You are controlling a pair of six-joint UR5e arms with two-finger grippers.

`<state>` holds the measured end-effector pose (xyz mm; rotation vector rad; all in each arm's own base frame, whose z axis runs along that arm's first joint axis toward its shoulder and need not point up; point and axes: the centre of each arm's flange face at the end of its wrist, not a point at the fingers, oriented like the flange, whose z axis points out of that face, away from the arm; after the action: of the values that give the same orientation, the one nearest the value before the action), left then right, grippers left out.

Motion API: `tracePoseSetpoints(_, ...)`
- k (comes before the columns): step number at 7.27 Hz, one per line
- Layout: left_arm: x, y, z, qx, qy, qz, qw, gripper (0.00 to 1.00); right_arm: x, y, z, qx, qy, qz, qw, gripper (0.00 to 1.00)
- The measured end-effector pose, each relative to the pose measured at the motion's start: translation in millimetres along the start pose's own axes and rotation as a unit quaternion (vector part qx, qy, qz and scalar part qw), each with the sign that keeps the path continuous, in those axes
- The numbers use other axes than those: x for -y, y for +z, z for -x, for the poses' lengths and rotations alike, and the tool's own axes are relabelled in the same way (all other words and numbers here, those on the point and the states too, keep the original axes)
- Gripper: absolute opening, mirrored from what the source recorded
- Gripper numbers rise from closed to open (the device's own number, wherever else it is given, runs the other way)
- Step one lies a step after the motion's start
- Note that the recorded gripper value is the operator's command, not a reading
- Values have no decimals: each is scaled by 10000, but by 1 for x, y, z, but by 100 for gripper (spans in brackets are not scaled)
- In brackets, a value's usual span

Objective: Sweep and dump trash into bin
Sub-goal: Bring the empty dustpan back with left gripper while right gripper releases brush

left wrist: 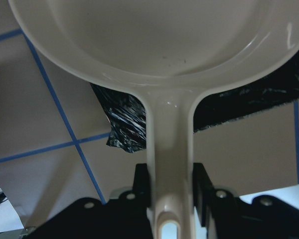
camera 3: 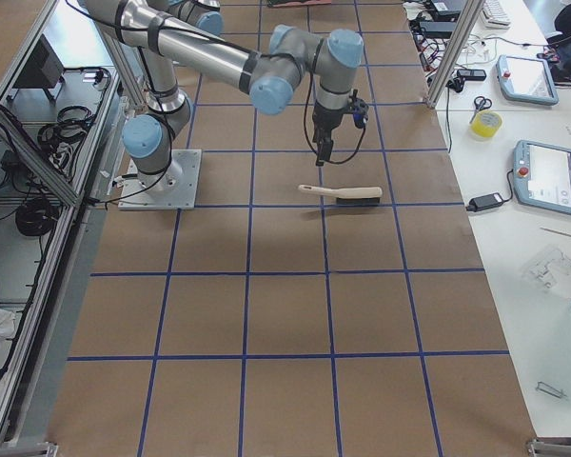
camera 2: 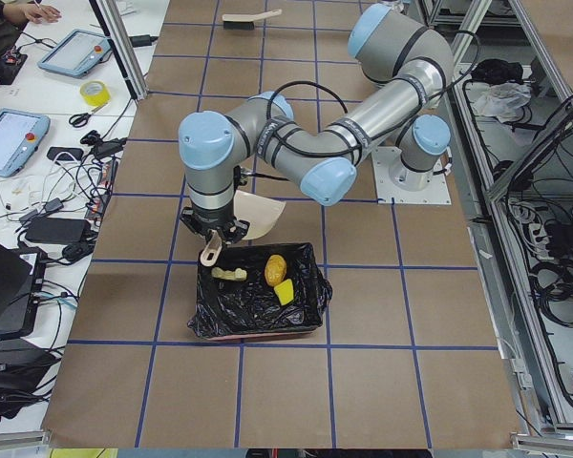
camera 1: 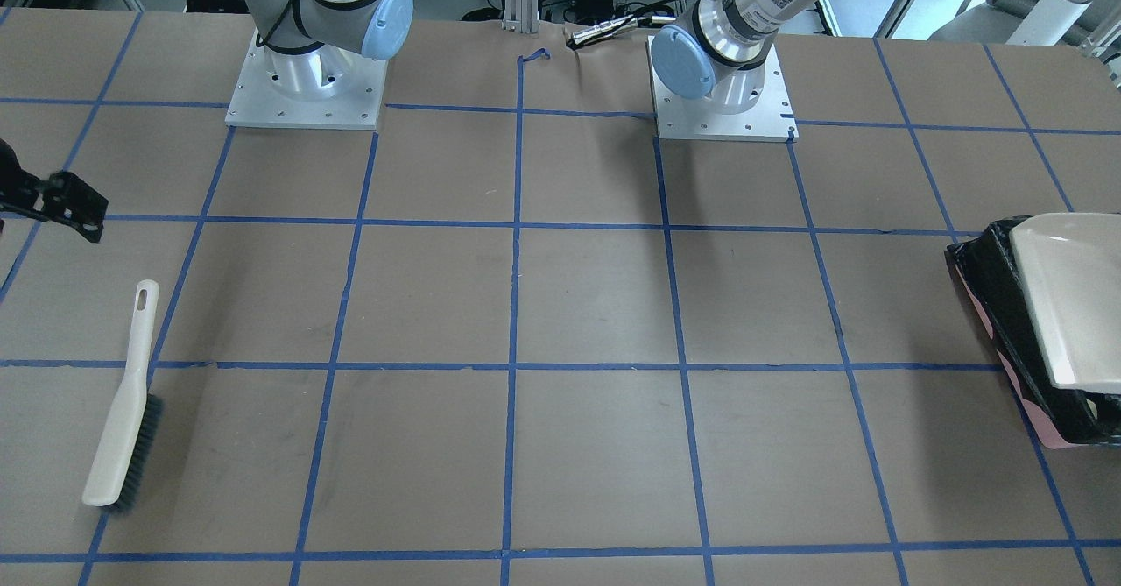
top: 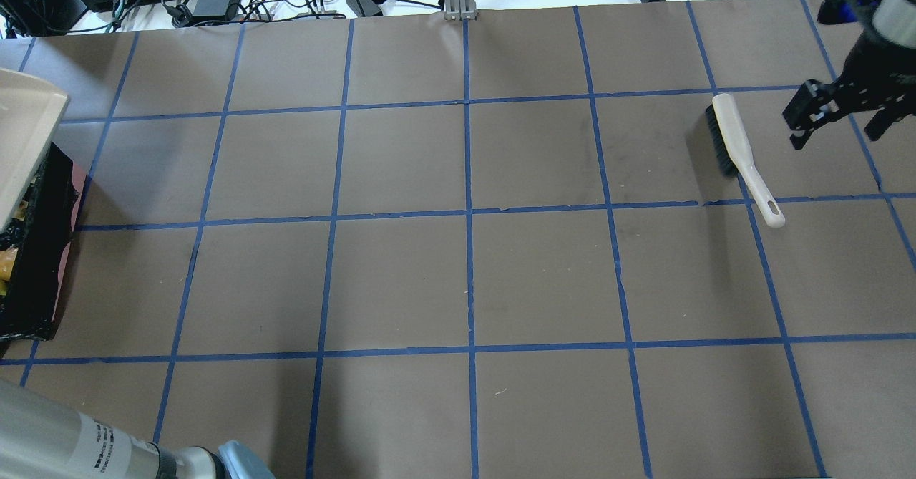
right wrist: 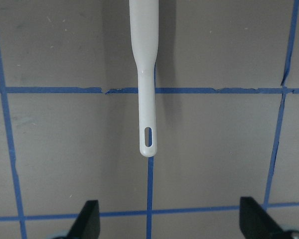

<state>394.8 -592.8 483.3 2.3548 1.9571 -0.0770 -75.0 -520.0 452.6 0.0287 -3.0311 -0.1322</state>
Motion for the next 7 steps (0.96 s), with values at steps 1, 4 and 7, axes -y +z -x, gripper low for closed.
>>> tracePoseSetpoints(1,28,15,29,-24,-86,-208,9997,0,-21,-43,6,29,182,-36,9998,100)
tracePoseSetpoints(4,134,75,113,-355,-437,-587,9967,0,-33,-100,110,230,425,-265,9985,100)
tracePoseSetpoints(7,232,160,175,-575,-749,-647,9934,0,-42,-109,190,293,43,-527,9982,100)
